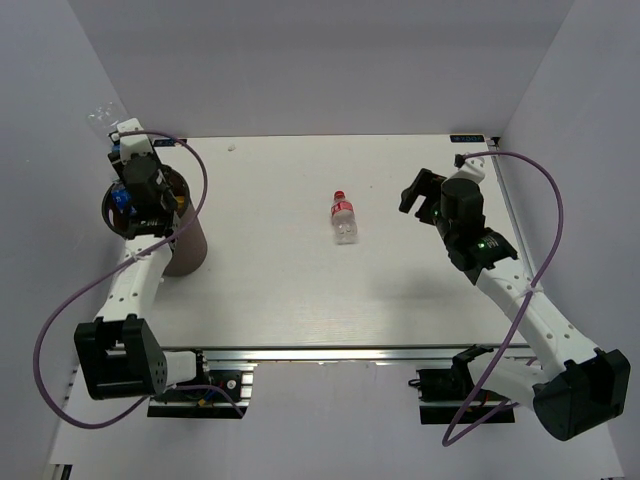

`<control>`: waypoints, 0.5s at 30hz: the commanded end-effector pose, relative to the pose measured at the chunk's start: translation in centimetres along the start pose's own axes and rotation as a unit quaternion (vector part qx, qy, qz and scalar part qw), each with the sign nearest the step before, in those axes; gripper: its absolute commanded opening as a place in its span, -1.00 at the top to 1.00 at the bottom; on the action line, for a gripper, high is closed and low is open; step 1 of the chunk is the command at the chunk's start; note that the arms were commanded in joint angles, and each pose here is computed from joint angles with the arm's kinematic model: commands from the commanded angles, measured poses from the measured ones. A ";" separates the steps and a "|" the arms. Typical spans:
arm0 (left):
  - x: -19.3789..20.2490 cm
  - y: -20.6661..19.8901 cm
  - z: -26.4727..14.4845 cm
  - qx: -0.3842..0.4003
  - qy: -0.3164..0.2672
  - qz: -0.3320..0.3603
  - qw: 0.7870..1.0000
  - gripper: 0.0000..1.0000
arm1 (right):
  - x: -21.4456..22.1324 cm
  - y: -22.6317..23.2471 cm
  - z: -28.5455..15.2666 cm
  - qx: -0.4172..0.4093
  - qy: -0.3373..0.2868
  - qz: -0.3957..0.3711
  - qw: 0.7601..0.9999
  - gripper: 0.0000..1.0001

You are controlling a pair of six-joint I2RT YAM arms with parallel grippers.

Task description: Put the plastic bottles in the bin

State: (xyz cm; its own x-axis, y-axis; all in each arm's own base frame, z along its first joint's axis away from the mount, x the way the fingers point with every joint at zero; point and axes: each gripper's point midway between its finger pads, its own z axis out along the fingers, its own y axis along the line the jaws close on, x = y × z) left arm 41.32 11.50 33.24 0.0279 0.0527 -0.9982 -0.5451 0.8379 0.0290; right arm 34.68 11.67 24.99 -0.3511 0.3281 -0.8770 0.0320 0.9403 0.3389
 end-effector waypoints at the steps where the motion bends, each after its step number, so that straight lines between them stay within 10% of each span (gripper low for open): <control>1: -0.8 1.9 -0.3 -0.048 -0.022 0.005 0.999 0.54 | -1.3 -0.5 -0.1 0.010 -0.025 -0.005 1.000 -0.79; 15: 4.9 1.8 -2.8 -0.028 0.032 -0.035 0.998 0.11 | 0.0 -0.4 0.5 0.005 -0.007 -0.010 1.000 -0.79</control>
State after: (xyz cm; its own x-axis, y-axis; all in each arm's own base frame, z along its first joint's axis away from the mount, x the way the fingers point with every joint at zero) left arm 38.36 12.23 28.90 0.0121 0.0038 -0.9999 -0.6073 0.7944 -0.0043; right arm 34.76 11.49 24.31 -0.3628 0.3109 -0.8785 0.0350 0.9466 0.3206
